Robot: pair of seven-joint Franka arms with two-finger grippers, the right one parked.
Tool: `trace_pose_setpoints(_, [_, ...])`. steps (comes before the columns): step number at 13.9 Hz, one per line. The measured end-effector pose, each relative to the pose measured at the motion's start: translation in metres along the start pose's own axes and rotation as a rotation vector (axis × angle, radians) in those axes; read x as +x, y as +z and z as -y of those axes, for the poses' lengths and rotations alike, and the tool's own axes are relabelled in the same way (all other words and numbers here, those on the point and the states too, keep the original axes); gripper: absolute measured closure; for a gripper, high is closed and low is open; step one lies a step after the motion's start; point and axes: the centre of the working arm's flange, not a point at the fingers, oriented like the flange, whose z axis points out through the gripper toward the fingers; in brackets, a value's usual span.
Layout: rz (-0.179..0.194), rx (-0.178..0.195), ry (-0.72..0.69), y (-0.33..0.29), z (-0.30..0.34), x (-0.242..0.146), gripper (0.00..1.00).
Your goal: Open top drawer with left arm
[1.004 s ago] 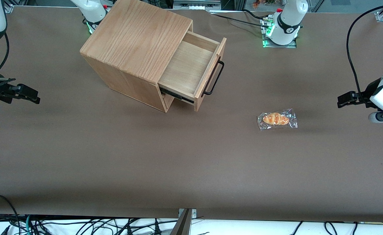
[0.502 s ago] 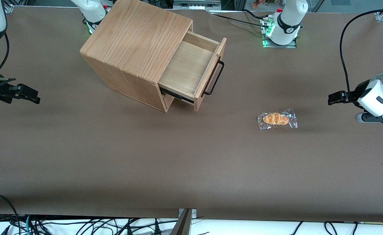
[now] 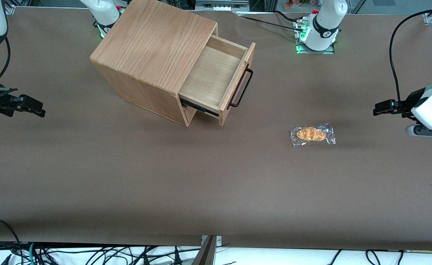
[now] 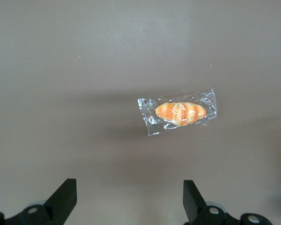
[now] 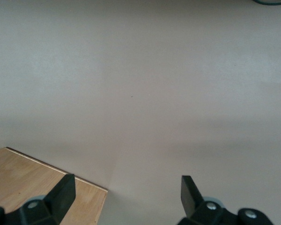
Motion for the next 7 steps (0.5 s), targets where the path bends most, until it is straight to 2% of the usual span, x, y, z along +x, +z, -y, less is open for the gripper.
trace_pose_setpoints(3, [0.022, -0.003, 0.003, -0.003, -0.002, -0.004, 0.0])
trace_pose_setpoints(7, [0.011, -0.001, 0.015, -0.012, -0.009, -0.004, 0.0])
